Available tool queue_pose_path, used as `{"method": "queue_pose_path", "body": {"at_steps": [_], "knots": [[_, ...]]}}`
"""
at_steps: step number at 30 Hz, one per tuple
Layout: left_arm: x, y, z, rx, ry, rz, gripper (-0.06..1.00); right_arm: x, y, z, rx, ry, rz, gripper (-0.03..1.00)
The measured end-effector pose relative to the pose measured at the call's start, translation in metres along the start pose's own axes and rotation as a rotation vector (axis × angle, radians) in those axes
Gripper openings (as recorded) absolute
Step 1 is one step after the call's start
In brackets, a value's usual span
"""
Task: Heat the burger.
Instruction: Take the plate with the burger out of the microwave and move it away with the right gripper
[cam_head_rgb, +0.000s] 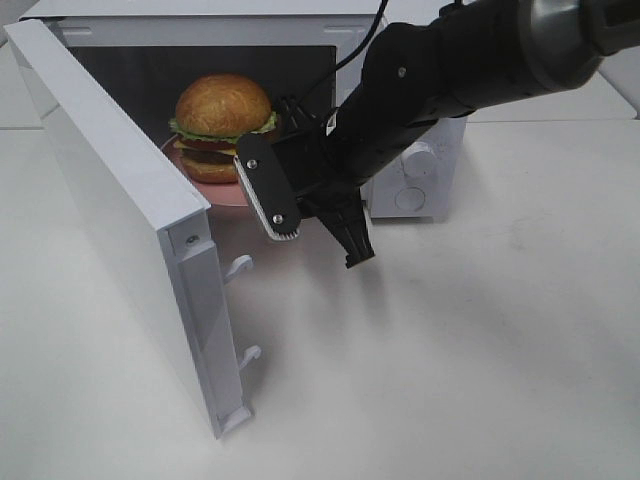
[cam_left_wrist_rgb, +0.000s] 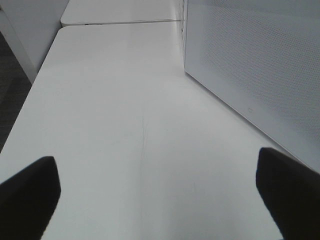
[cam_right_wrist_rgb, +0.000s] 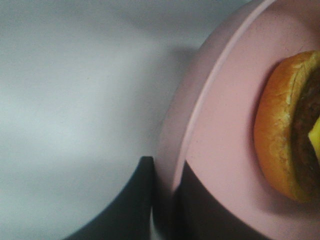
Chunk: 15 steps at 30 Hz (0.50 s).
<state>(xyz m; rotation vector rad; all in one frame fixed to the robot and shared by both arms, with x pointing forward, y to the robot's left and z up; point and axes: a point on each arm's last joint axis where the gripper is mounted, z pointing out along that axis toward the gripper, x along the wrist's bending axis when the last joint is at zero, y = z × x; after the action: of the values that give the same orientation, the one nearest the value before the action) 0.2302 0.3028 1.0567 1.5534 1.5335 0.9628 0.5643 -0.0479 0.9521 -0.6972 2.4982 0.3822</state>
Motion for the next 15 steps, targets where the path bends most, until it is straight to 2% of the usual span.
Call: {"method": "queue_pose_path", "body": {"at_steps": [10, 12, 15], "knots": [[0.0, 0.0, 0.0, 0.0, 0.0, 0.0, 0.99, 0.033, -0.002, -0.028, 0.006, 0.025, -0.013, 0.08], [0.0, 0.0, 0.0, 0.0, 0.0, 0.0, 0.99, 0.046, -0.002, -0.043, 0.008, 0.024, -0.013, 0.08], [0.0, 0.0, 0.0, 0.0, 0.0, 0.0, 0.99, 0.05, -0.003, -0.046, 0.008, 0.024, -0.012, 0.08]]}}
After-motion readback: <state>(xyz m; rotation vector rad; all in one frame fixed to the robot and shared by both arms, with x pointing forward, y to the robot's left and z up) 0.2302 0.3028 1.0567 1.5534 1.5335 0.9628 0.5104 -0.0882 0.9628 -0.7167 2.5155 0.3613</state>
